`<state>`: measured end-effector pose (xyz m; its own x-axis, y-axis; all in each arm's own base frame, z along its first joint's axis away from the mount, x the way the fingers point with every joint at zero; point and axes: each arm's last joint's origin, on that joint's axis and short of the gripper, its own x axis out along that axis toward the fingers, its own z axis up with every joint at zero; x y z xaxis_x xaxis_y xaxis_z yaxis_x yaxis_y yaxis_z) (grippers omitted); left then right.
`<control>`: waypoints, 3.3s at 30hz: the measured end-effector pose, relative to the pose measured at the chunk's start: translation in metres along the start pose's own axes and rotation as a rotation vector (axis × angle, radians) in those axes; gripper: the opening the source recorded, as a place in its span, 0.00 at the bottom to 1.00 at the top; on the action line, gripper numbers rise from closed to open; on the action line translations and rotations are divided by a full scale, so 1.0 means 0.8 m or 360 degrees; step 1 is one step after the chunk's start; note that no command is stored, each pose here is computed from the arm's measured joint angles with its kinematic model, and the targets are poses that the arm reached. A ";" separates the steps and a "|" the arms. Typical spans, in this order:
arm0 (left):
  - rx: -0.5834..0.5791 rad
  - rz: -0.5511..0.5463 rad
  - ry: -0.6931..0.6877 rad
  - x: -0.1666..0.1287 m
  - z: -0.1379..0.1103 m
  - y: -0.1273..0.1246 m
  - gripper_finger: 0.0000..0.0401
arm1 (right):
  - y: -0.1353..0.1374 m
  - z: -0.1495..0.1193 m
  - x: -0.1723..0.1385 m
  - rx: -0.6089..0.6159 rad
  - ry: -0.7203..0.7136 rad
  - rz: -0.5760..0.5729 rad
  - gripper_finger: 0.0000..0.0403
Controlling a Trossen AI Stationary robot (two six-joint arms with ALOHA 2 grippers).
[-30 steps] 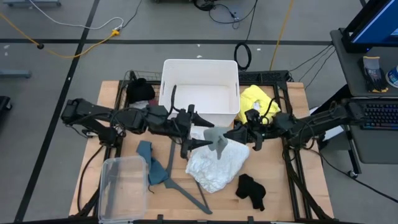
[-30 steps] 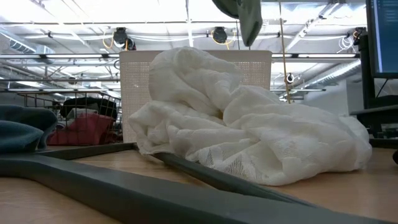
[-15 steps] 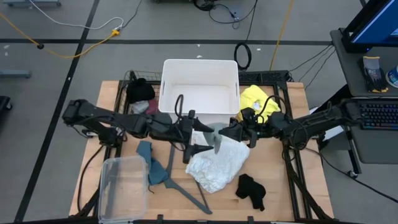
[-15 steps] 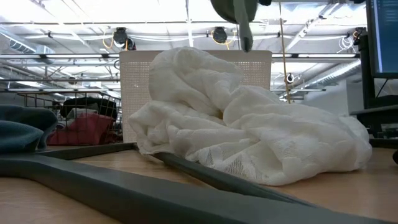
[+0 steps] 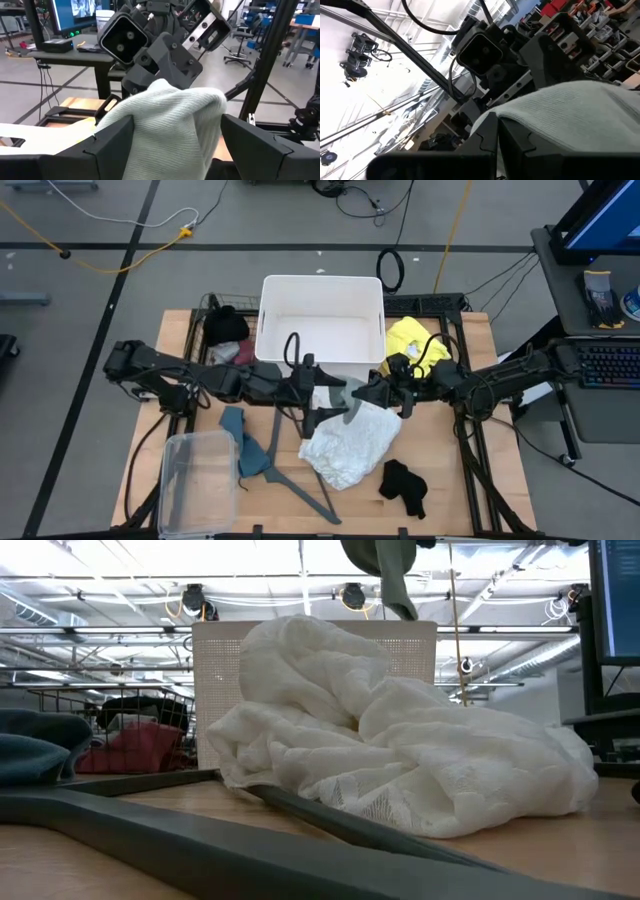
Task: Pick & Place Cloths
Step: Put the gray sock into the transparent bin
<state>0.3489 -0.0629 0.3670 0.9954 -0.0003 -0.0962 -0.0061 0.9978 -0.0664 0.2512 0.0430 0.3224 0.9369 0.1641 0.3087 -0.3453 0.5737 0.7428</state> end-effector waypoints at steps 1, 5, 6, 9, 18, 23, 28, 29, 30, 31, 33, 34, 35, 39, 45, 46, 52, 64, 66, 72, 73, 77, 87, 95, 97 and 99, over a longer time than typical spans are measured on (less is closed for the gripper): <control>0.0000 0.0003 0.0000 0.000 0.000 0.001 0.74 | 0.000 0.000 0.000 0.0000 0.0000 0.0000 0.00; 0.0016 0.0014 -0.0024 0.001 0.002 0.004 0.74 | 0.000 0.000 0.000 0.0010 0.0005 0.0004 0.00; 0.0016 0.0015 -0.0024 0.001 0.002 0.005 0.74 | 0.000 0.000 0.000 0.0011 0.0015 0.0013 0.00; 0.0014 0.0026 -0.0026 0.007 -0.002 0.007 0.74 | 0.001 -0.001 0.000 0.0017 0.0029 0.0023 0.00; 0.0041 -0.0004 -0.0004 0.029 -0.019 0.011 0.50 | 0.000 -0.002 0.000 0.0018 0.0044 0.0016 0.00; 0.0038 -0.0045 0.0000 0.031 -0.020 0.015 0.25 | 0.000 -0.001 0.000 0.0018 0.0042 0.0018 0.00; -0.0007 -0.0170 0.0011 0.029 -0.018 0.017 0.04 | 0.000 -0.002 0.000 0.0015 0.0054 0.0030 0.00; -0.0023 -0.0205 0.0013 0.028 -0.017 0.017 0.04 | 0.001 -0.002 0.000 0.0014 0.0073 0.0050 0.01; -0.0039 -0.0239 0.0011 0.028 -0.016 0.016 0.05 | 0.002 -0.002 0.000 0.0014 0.0095 0.0075 0.02; -0.0055 -0.0278 0.0013 0.026 -0.015 0.015 0.05 | 0.003 -0.003 0.000 0.0013 0.0123 0.0098 0.03; -0.0083 -0.0351 0.0055 0.021 -0.014 0.014 0.03 | 0.003 -0.004 0.000 0.0013 0.0180 0.0134 0.06; -0.0107 -0.0390 0.0056 0.019 -0.012 0.013 0.02 | 0.003 -0.005 -0.001 0.0013 0.0208 0.0147 0.07; -0.0140 -0.0431 0.0067 0.016 -0.010 0.013 0.02 | 0.003 -0.006 -0.001 0.0010 0.0239 0.0166 0.09; -0.0292 -0.0597 0.0173 0.001 -0.004 0.009 0.02 | 0.003 -0.009 -0.001 0.0006 0.0327 0.0201 0.17; -0.0648 -0.0772 0.0488 -0.032 -0.001 -0.003 0.02 | 0.000 -0.014 -0.002 0.0016 0.0466 0.0218 0.27; -0.0710 -0.0786 0.0532 -0.035 -0.001 -0.006 0.02 | -0.001 -0.015 -0.002 0.0004 0.0477 0.0213 0.28; -0.1040 -0.0787 0.0763 -0.060 0.002 -0.022 0.02 | -0.002 -0.019 -0.003 -0.0108 0.0555 0.0249 0.32; -0.1723 -0.0594 0.1312 -0.124 0.001 -0.060 0.01 | -0.004 -0.020 -0.004 -0.0251 0.0565 0.0257 0.31; -0.1800 -0.0495 0.1468 -0.136 -0.006 -0.066 0.01 | -0.004 -0.020 -0.004 -0.0255 0.0566 0.0256 0.31; -0.1933 -0.0217 0.1779 -0.183 -0.014 -0.076 0.01 | -0.004 -0.020 -0.004 -0.0284 0.0566 0.0259 0.30; -0.1947 -0.0161 0.1816 -0.191 -0.015 -0.077 0.01 | -0.004 -0.020 -0.004 -0.0284 0.0567 0.0258 0.30; -0.2006 0.0014 0.1894 -0.220 -0.017 -0.080 0.01 | -0.004 -0.020 -0.004 -0.0282 0.0566 0.0258 0.30; -0.2028 0.0514 0.2146 -0.267 -0.033 -0.081 0.02 | -0.004 -0.020 -0.004 -0.0279 0.0564 0.0257 0.30; -0.1939 0.0756 0.2082 -0.263 -0.046 -0.086 0.01 | -0.004 -0.020 -0.004 -0.0283 0.0562 0.0255 0.29; -0.1913 0.0763 0.2080 -0.260 -0.049 -0.088 0.01 | -0.004 -0.020 -0.004 -0.0284 0.0559 0.0253 0.29; -0.1891 0.0768 0.2080 -0.259 -0.050 -0.089 0.01 | -0.004 -0.020 -0.004 -0.0284 0.0559 0.0253 0.29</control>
<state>0.1395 -0.1368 0.3517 0.1861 -0.3874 -0.9030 -0.8729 0.3566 -0.3329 0.2505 0.0535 0.3096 0.8454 0.5073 0.1669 -0.5007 0.6442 0.5783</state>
